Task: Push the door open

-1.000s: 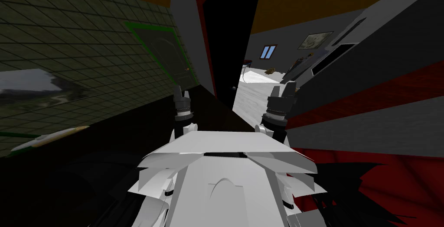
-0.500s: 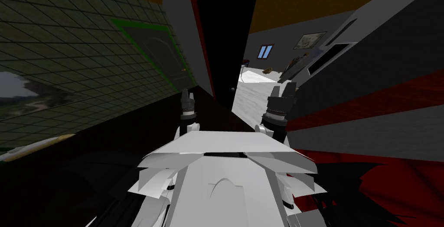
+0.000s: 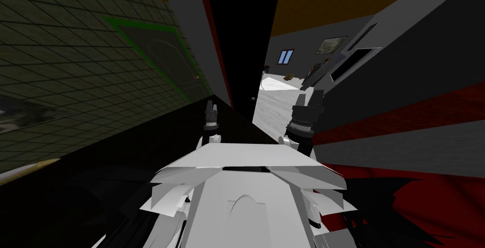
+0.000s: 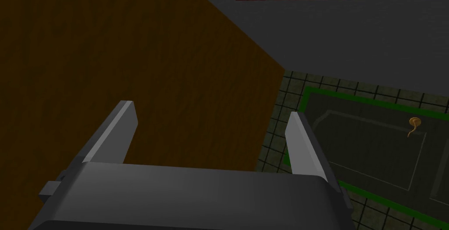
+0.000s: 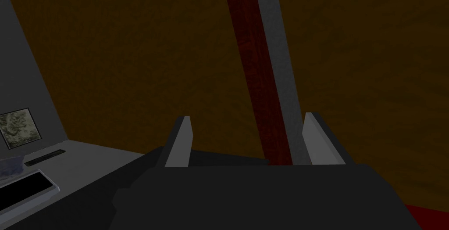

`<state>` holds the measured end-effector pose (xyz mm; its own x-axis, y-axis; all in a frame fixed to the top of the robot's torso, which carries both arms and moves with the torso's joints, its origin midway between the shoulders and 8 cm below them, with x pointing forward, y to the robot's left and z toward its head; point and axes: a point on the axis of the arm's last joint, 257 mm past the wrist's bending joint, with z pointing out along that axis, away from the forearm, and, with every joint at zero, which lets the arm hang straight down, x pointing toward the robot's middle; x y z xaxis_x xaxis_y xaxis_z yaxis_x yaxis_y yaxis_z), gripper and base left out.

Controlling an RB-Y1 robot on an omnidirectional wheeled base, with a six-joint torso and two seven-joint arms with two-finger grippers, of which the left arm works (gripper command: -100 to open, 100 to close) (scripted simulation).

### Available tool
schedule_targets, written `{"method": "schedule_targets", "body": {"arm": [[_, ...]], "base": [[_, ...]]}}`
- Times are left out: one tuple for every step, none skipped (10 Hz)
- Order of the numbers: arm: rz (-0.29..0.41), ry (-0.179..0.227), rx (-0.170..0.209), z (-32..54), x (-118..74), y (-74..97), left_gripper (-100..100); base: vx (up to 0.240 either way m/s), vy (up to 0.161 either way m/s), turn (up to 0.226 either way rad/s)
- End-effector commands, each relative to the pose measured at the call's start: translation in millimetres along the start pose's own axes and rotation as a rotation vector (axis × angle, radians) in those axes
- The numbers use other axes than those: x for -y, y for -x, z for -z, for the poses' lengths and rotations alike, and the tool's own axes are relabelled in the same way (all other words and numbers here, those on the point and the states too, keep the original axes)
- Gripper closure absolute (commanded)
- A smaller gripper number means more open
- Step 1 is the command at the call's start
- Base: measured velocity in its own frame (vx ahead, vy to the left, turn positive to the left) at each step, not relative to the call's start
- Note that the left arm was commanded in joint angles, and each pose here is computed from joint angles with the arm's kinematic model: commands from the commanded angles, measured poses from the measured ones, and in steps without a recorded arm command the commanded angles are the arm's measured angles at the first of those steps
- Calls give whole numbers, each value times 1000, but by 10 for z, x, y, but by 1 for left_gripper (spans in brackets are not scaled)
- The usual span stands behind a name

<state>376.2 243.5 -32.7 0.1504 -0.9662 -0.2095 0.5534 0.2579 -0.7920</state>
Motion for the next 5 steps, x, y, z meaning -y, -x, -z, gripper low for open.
{"method": "schedule_targets", "body": {"arm": [[18, 17, -16, 3, -131, -86, -100], [28, 29, -26, 20, -214, -142, -100], [39, 41, -36, 39, -296, -198, -100], [49, 54, -46, 60, -380, -257, -100], [61, 67, -57, 84, -468, -320, -100]], "base": [[79, 10, -78], [82, -1, -101], [97, 15, -91], [105, 24, -97], [107, 33, -80]]}}
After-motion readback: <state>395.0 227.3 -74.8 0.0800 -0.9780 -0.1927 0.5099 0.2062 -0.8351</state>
